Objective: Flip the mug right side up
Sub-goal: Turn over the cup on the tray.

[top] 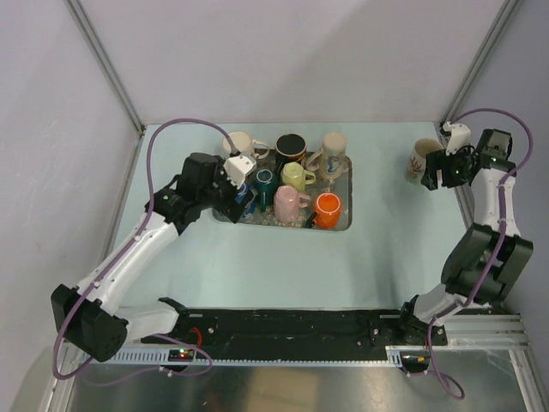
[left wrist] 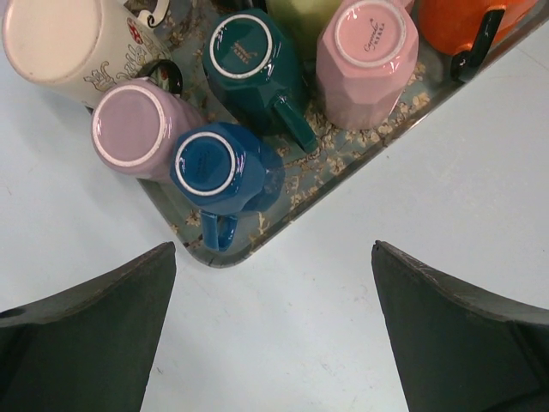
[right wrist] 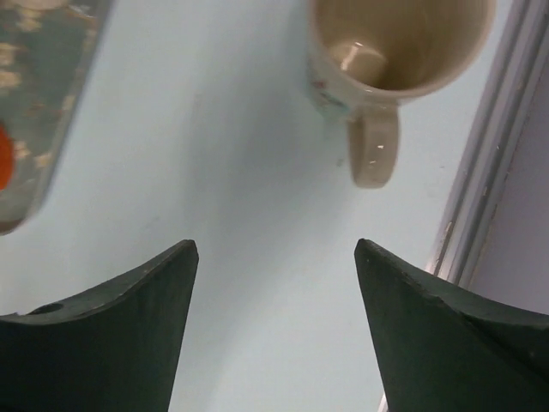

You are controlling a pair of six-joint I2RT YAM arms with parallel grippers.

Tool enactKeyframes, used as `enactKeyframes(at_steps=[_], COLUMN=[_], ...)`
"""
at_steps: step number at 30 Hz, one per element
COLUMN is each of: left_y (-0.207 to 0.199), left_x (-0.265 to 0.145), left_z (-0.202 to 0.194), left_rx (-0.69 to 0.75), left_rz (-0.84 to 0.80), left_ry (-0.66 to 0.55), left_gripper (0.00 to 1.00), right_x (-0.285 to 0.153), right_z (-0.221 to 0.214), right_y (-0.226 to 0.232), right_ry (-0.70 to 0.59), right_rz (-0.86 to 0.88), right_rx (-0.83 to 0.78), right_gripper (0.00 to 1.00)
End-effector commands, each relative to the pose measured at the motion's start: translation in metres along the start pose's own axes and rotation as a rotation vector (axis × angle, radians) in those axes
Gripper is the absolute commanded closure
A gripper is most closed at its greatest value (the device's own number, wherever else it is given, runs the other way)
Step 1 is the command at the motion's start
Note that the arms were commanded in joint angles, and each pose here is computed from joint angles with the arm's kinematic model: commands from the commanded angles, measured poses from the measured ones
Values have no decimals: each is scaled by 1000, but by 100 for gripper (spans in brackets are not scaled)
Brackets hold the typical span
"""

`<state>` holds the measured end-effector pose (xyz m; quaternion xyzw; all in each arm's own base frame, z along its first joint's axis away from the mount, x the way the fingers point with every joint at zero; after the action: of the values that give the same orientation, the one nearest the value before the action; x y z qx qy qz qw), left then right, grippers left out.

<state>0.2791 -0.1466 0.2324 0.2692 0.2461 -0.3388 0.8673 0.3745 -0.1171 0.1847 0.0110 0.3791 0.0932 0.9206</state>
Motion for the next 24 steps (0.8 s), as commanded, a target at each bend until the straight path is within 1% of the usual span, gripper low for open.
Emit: enactKeyframes(at_steps=[1, 6, 10, 15, 19, 24], left_y=[14, 8, 7, 8, 7, 7], left_x=[-3, 9, 21, 27, 24, 17], left_z=[32, 47, 55, 58, 57, 56], left_rx=[26, 6, -9, -33, -35, -34], left_rz=[14, -66, -96, -98, -90, -74], left_ry=[-80, -105, -103, -95, -100, -119], left_gripper=[0, 0, 0, 0, 0, 0], right_x=[-53, -91, -106, -112, -113, -106], right_z=[23, 27, 25, 23, 26, 28], right_y=[48, 86, 119, 159, 187, 221], right_ry=[-81, -125, -132, -130, -138, -138], right_rz=[92, 132, 178, 238, 295, 365], right_rx=[4, -40, -79, -140, -170, -250], right_gripper=[18, 14, 11, 7, 5, 3])
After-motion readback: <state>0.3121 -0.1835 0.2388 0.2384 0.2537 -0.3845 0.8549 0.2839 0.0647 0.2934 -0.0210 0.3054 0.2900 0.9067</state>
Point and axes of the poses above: each gripper's point midway between its finger pads, its own x axis out along the fingers, its own y axis along the line the jaws close on, z = x × y, the point moved 3 cm from there along -x, back along the fingers, and after that the axes turned 9 degrees about x, right-handed, at the moved point
